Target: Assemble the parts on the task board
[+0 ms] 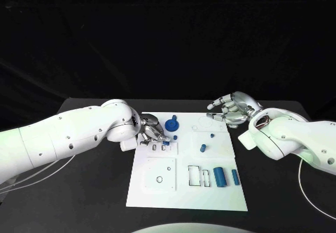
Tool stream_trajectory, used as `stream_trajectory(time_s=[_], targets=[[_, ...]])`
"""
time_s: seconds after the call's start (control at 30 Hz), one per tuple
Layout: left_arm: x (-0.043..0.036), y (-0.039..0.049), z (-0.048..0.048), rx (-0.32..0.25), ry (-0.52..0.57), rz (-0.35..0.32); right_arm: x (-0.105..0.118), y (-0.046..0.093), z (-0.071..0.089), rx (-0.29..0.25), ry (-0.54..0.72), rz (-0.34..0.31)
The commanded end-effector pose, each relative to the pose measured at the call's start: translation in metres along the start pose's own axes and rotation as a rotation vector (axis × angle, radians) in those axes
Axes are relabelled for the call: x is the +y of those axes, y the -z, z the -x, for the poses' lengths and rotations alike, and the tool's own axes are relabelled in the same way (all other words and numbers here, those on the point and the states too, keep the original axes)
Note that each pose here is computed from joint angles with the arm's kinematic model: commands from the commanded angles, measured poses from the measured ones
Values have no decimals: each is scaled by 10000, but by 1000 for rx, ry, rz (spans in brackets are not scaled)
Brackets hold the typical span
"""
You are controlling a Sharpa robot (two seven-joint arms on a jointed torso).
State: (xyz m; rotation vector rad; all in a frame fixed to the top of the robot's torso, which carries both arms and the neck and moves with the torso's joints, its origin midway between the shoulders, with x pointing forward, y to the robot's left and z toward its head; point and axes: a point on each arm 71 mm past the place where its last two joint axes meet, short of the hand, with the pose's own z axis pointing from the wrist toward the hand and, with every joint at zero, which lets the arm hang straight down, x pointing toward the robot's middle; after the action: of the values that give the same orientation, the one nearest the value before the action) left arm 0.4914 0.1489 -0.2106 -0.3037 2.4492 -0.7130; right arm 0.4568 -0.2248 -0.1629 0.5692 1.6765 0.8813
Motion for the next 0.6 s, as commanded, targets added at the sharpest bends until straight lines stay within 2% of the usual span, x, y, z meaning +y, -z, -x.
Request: stream_trajectory(time_s=[0.03,0.3,0.6], targets=[[-37,31,13,-69,-50,-36,9,7,-4,3,11,16],[-20,48,-15,-122,-144,-20,9,9,10,-10,17,24],[-10,15,-77,-131,-179,16,27,16,18,-28,15,42]])
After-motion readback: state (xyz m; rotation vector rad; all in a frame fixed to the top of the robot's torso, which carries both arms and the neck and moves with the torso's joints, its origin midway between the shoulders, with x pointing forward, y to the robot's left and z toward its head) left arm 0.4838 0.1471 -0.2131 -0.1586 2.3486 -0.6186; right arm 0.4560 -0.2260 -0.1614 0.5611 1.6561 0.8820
